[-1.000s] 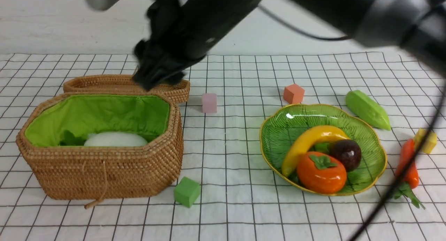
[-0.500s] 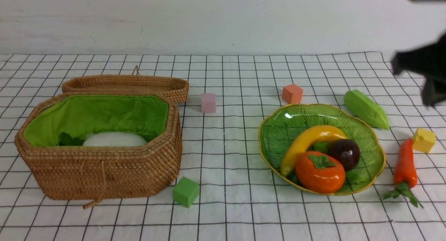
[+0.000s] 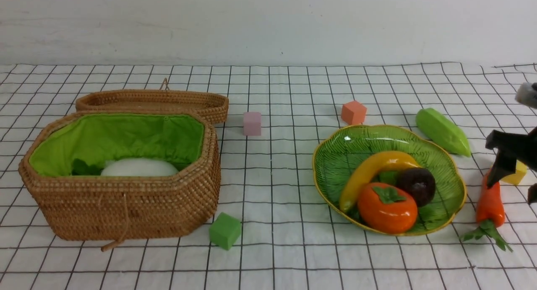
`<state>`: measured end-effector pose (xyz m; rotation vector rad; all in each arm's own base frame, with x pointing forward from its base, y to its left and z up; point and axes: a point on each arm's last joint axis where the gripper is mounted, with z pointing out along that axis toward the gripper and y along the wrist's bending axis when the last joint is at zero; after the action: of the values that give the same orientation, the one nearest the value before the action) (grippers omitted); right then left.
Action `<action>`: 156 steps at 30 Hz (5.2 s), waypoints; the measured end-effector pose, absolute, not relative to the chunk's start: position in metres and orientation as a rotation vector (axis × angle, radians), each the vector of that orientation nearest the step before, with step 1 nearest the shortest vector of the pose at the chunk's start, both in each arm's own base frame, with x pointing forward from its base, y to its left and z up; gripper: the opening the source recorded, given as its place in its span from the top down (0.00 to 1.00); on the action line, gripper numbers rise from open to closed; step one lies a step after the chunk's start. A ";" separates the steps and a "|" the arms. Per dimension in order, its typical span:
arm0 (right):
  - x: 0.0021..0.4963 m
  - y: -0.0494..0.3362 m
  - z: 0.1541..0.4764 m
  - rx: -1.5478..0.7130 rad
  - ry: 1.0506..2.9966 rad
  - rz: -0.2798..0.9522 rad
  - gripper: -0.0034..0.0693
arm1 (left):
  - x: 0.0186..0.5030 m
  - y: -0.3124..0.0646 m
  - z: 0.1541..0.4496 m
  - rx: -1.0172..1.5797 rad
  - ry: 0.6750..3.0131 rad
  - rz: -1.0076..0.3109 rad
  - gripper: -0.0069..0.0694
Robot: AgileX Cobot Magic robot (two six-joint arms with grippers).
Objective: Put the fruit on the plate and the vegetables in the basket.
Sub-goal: Use the right arm to grab a carrot and put it into the left basket, then take a chayote with your right arm and place it on the basket on the left.
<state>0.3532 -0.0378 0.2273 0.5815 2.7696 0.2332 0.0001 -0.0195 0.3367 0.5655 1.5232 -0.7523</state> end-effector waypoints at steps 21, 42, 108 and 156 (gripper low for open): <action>0.371 -0.041 0.164 0.507 2.920 0.204 0.42 | 0.000 -0.020 0.336 0.567 1.529 -0.753 0.92; 0.308 0.277 0.407 -1.076 1.978 0.669 0.42 | 0.028 0.000 0.333 0.215 1.669 -0.523 0.92; 0.524 -0.037 0.175 -0.320 2.534 0.151 0.14 | 0.011 -0.023 0.337 0.577 1.545 -0.674 0.88; 0.310 0.413 0.326 -1.168 1.649 0.615 0.31 | 0.034 0.015 0.331 0.146 1.681 -0.325 0.85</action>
<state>0.3097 0.4130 0.3262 -1.1675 1.6488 0.6153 0.0340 0.0146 0.3309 0.1459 1.6807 -0.3248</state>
